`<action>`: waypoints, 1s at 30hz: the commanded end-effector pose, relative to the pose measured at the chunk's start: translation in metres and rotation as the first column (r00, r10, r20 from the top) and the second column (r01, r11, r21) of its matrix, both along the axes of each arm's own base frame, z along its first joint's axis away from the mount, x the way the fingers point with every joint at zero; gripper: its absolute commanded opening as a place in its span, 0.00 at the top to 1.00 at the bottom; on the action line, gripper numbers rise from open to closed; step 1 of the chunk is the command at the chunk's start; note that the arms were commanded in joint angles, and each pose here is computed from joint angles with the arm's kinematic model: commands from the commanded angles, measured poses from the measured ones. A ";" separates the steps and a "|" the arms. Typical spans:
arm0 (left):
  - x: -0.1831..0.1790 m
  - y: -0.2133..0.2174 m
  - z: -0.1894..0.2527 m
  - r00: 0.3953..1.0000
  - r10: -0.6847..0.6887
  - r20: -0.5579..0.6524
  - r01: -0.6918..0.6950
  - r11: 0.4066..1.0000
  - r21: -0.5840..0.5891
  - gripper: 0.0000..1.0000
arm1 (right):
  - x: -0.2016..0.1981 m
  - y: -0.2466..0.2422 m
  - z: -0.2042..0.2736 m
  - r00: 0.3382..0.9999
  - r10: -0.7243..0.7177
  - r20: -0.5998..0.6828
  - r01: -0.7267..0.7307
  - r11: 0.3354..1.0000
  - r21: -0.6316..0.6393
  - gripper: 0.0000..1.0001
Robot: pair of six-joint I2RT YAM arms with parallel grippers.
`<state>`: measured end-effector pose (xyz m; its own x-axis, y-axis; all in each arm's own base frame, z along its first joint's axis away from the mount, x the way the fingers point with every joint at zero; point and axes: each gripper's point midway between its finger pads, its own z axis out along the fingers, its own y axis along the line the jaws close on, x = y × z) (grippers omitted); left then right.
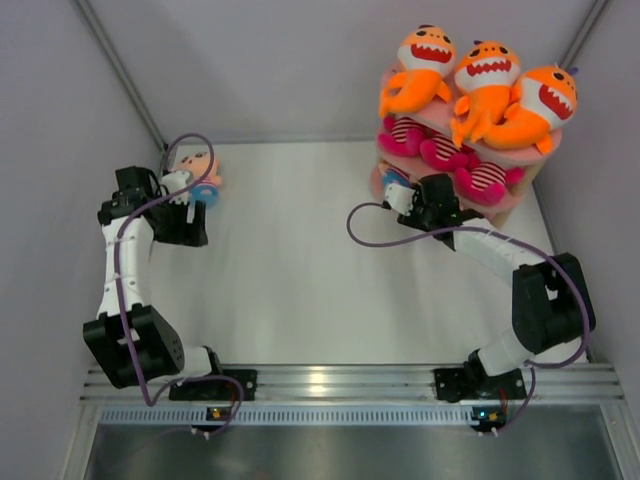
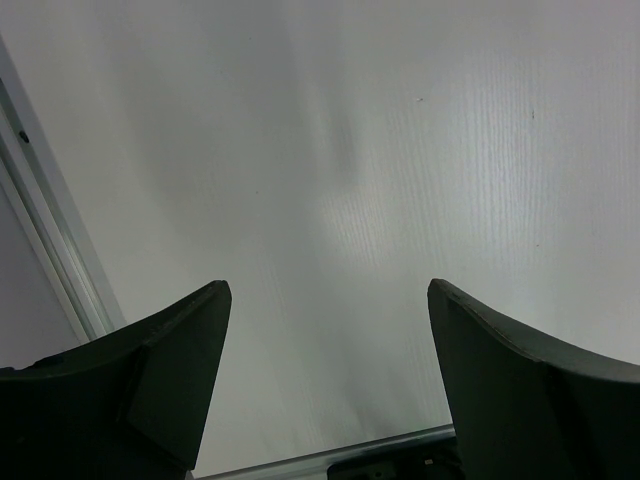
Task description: Place and organize the stuffed toys onto the shelf
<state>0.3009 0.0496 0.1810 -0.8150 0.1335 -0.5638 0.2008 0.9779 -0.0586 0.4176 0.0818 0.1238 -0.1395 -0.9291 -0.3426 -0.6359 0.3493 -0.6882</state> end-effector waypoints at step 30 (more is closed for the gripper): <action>0.195 0.089 -0.029 0.977 0.210 -0.029 -0.183 0.903 0.389 0.23 | -0.096 0.146 0.125 0.946 0.231 0.229 -0.292 0.912 0.288 0.39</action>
<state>0.4837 0.1228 0.1424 -0.8902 0.1831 -0.4171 0.0679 0.9588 0.2759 0.3327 0.2174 0.2370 0.1570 -0.8077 -0.5684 -0.6046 0.3764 -0.7020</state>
